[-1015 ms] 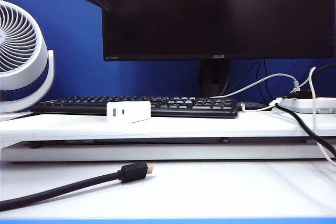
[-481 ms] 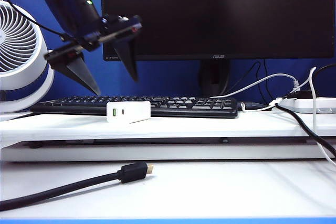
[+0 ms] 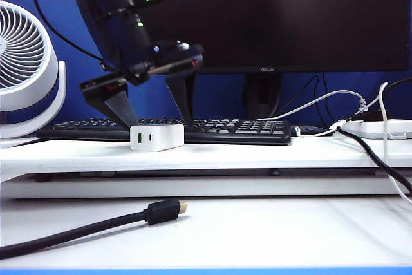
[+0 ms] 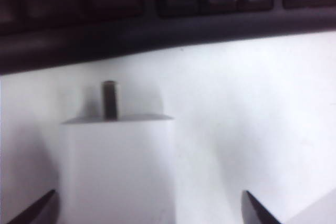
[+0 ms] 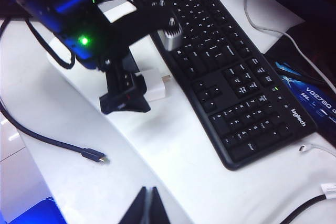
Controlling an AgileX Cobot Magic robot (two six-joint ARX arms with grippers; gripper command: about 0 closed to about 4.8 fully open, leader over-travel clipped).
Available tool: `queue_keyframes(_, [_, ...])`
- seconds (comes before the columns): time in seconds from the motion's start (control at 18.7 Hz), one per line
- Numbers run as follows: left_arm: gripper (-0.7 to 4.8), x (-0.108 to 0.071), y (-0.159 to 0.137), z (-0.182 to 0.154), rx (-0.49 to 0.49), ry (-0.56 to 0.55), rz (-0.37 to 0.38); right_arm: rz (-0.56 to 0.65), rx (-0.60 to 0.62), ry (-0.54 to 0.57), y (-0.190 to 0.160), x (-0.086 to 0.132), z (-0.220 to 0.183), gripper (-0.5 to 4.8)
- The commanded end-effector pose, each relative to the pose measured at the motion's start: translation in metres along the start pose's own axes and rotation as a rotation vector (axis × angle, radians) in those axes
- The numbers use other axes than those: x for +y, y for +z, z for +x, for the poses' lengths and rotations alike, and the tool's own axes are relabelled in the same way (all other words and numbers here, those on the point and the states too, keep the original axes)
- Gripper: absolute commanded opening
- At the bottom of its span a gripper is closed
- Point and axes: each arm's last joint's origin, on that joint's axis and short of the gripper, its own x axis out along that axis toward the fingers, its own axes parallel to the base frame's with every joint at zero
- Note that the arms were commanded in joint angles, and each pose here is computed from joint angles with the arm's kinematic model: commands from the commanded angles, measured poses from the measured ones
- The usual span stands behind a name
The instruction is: Pick up the Type-C charging cable and the charging base, insert one end of the Type-C charger into the corresponding slot on the base, and finally place the plugged-in charger back on the table.
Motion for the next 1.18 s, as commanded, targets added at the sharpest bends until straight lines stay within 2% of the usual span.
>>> queue_keyframes(0.05, [4.79, 0.001, 0.0, 0.01, 0.017, 0.033, -0.007, -0.003, -0.021, 0.001, 0.002, 0.0, -0.002, -0.05])
queue_keyframes(0.11, [4.38, 0.002, -0.002, 0.012, 0.03, 0.041, -0.023, -0.003, -0.02, 0.002, 0.002, 0.001, -0.002, -0.05])
queue_keyframes(0.27, [0.97, 0.002, -0.002, 0.011, 0.036, 0.051, -0.037, -0.003, -0.02, 0.002, 0.002, 0.001, -0.002, -0.05])
queue_keyframes(0.32, [0.61, 0.002, -0.002, 0.011, 0.036, 0.052, -0.062, -0.003, -0.02, 0.002, 0.002, 0.001, -0.002, -0.05])
queue_keyframes(0.43, [0.56, 0.002, -0.002, 0.01, 0.04, 0.021, -0.135, -0.003, -0.02, 0.002, 0.002, 0.001, -0.002, -0.05])
queue_keyframes(0.64, [0.55, 0.0, 0.001, 0.009, 0.046, -0.088, -0.365, -0.003, -0.021, 0.002, 0.002, 0.001, -0.002, -0.05])
queue_keyframes(0.91, [0.49, -0.002, 0.001, 0.008, 0.077, -0.142, -0.622, 0.014, -0.023, 0.001, 0.002, 0.001, -0.003, -0.05])
queue_keyframes(1.07, [0.54, -0.003, 0.005, 0.008, 0.047, -0.163, -0.659, 0.015, -0.023, 0.002, 0.002, 0.001, -0.003, -0.05])
queue_keyframes(1.12, [0.83, -0.003, 0.007, 0.008, 0.032, -0.173, -0.663, 0.015, -0.023, 0.002, 0.003, 0.001, -0.003, -0.05])
queue_keyframes(1.18, [1.33, -0.003, 0.008, 0.008, 0.024, -0.182, -0.66, 0.015, -0.023, 0.002, 0.003, 0.001, -0.003, -0.05])
